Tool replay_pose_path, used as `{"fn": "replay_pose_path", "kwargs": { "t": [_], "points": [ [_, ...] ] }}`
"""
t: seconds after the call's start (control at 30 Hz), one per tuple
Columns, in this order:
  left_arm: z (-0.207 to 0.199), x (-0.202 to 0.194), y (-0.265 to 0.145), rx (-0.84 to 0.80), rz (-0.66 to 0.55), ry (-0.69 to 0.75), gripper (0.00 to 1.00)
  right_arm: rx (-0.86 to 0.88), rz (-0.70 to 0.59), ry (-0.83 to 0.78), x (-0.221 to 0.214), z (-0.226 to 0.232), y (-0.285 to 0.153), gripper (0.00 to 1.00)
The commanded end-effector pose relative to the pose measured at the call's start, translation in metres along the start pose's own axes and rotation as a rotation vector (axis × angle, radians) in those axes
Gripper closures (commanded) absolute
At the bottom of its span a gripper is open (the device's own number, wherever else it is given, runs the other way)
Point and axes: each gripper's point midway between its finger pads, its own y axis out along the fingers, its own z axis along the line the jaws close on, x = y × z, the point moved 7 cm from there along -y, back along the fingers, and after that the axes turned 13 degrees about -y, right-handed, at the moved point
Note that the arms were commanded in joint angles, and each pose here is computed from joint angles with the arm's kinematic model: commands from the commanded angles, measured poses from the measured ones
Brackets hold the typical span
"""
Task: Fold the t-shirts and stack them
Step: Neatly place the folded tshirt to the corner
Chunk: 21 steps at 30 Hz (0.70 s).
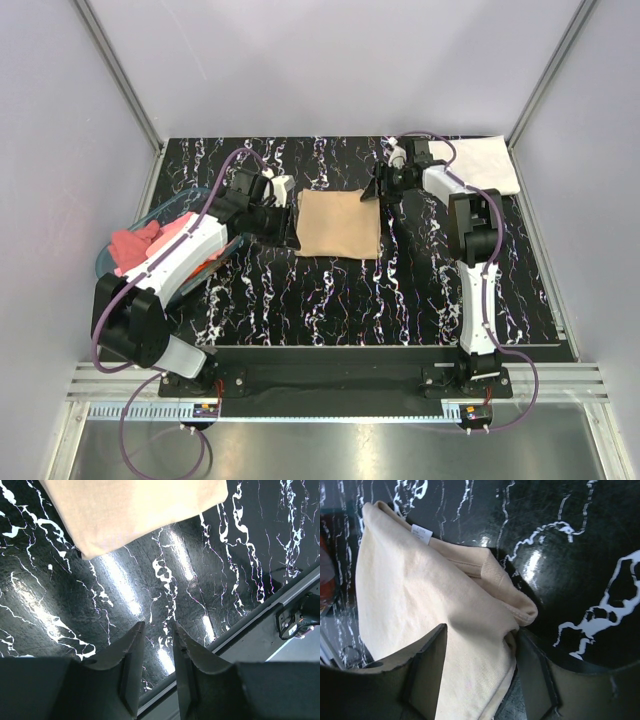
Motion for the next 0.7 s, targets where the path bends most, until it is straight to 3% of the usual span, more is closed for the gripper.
{"fn": "replay_pose_path", "kwargs": {
  "t": [0.0,0.23,0.33,0.37,0.43,0.47,0.67],
  "points": [
    [-0.010,0.009,-0.011,-0.058,-0.058,0.041,0.67,0.051,0.110,0.047,-0.030,-0.005,0.015,0.37],
    [-0.009,0.009,-0.012,-0.051,-0.068,0.040,0.67,0.085,0.133,0.052,-0.035,-0.003,0.021,0.46],
    [-0.009,0.009,-0.012,-0.047,-0.071,0.039,0.67,0.085,0.133,0.048,-0.035,-0.003,0.020,0.64],
    [-0.009,0.009,-0.013,-0.046,-0.073,0.038,0.67,0.095,0.126,0.040,-0.033,-0.002,0.019,0.77],
    [-0.008,0.009,-0.012,-0.042,-0.072,0.037,0.67,0.112,0.106,0.003,-0.026,0.004,0.012,0.87],
    [-0.008,0.009,-0.012,-0.041,-0.074,0.037,0.67,0.116,0.093,-0.015,-0.022,0.008,0.009,0.97],
    [-0.007,0.007,-0.014,-0.035,-0.081,0.033,0.67,-0.030,0.002,-0.178,0.007,0.031,-0.034,1.00]
  ]
}}
